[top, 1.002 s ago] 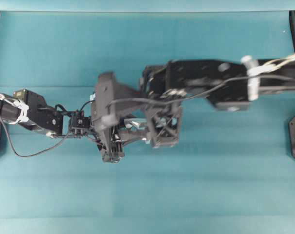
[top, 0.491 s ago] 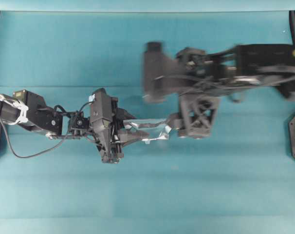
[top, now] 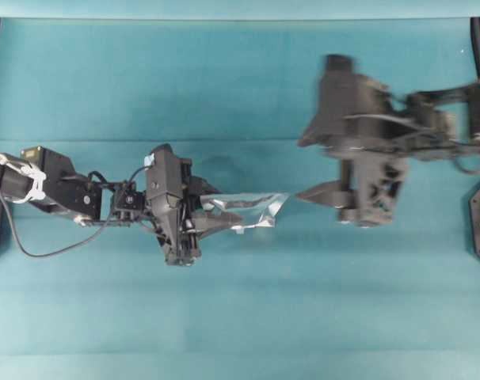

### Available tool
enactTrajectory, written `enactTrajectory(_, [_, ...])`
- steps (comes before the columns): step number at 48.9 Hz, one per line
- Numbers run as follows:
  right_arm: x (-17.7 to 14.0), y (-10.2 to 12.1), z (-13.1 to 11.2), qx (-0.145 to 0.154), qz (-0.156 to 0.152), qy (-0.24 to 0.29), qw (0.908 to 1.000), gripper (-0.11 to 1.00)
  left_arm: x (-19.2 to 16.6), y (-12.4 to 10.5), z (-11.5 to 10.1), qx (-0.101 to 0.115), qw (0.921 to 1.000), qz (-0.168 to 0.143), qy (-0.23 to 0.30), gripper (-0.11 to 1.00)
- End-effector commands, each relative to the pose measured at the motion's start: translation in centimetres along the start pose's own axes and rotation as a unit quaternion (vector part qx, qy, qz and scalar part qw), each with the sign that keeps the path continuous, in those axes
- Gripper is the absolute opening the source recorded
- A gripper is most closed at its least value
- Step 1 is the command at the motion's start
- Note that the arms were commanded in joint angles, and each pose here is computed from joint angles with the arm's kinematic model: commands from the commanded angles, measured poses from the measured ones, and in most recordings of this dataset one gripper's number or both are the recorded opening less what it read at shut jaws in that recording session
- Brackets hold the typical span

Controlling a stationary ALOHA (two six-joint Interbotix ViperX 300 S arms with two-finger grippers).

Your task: Hand over the silver zip bag and make it stand upright.

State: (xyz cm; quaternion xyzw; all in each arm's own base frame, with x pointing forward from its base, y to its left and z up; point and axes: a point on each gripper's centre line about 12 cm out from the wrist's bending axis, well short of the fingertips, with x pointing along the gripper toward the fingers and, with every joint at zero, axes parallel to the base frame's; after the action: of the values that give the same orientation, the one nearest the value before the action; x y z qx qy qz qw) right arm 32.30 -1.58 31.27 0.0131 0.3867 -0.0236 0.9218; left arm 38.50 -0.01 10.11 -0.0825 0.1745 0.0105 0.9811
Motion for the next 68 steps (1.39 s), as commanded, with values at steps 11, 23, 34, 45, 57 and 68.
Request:
enactTrajectory(11, [-2.9,0.0,-0.4,0.012,0.002,-0.075,0.9971,0.9,0.0,-0.5,0.5,0.002,0.9999,-0.007,-0.007,0.3])
enactTrajectory(23, [-3.5,0.0,-0.9,0.023,0.003,-0.085,0.9961,0.9,0.1,-0.6,0.5,0.003,0.9999,-0.008,-0.009,0.3])
enactTrajectory(34, [-3.5,0.0,-0.9,0.023,0.003,-0.085,0.9961,0.89,0.1,-0.7,0.4,0.003,0.9999,-0.009,-0.005,0.3])
enactTrajectory(45, [-3.5,0.0,-0.9,0.023,0.003,-0.085,0.9961,0.89,0.1,-0.7,0.4,0.003,0.9999,-0.009,-0.005,0.3])
enactTrajectory(57, [-3.4,0.0,-1.0,0.023,0.003,-0.084,0.9962,0.89,0.1,-0.7,0.4,0.003,0.9999,-0.009,-0.005,0.3])
enactTrajectory(68, [-3.4,0.0,-1.1,0.023,0.003,-0.083,0.9963,0.89,0.1,-0.7,0.4,0.003,0.9999,-0.009,-0.004,0.3])
